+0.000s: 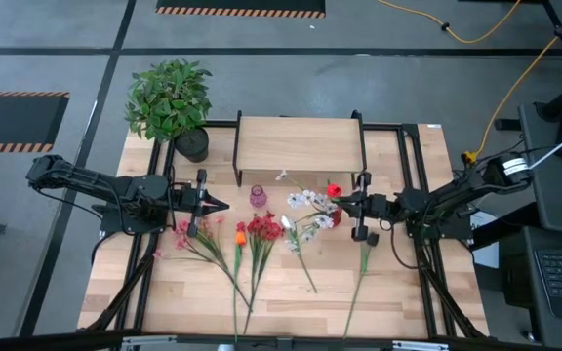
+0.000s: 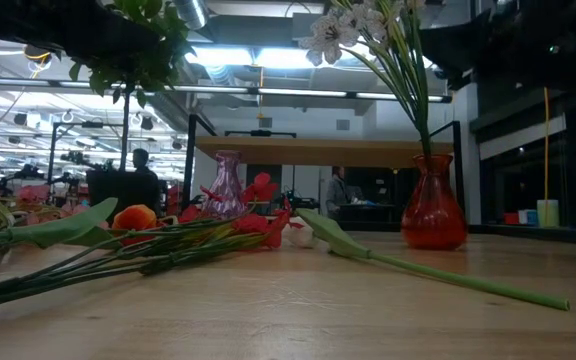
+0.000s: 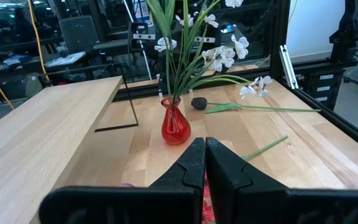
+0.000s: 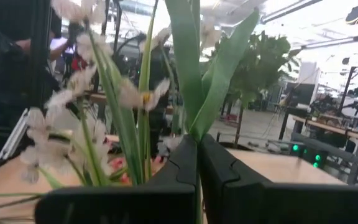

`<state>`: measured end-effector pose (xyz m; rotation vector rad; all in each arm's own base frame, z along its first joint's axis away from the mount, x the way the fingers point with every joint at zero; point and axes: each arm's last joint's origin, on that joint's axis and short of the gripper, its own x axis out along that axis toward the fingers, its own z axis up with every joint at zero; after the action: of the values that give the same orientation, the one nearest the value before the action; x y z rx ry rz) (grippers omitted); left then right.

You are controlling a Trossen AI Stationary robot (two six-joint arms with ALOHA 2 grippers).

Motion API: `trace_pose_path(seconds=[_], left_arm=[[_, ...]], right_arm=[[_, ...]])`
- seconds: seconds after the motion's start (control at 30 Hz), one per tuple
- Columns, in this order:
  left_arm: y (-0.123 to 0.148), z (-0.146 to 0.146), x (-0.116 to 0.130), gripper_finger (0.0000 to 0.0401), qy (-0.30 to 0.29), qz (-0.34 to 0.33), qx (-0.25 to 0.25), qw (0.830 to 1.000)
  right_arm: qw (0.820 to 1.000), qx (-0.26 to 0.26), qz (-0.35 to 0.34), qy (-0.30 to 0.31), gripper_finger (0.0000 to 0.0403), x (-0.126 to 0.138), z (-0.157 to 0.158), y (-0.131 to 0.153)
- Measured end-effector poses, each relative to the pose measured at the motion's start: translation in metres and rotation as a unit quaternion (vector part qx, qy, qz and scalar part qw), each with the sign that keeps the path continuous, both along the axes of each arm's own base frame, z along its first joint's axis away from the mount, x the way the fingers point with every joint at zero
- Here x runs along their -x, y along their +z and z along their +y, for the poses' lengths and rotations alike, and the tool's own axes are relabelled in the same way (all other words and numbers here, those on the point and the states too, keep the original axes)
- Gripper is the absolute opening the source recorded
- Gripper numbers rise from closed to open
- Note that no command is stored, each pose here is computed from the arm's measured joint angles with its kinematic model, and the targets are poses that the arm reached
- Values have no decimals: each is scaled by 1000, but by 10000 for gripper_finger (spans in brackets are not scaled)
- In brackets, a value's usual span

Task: Pick and place flowers into a vace then onto a shelf
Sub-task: Put the red tulip into the red vase

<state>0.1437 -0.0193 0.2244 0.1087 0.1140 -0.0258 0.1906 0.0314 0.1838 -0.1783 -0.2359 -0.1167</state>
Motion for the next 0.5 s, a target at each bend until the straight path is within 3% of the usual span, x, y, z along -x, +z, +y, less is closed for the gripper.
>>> trace_pose_path(seconds=[0.5], left_arm=[[0, 0, 0, 8, 0, 0, 0, 1000]], right_arm=[[999, -12, 32, -24, 16, -5, 0, -13]])
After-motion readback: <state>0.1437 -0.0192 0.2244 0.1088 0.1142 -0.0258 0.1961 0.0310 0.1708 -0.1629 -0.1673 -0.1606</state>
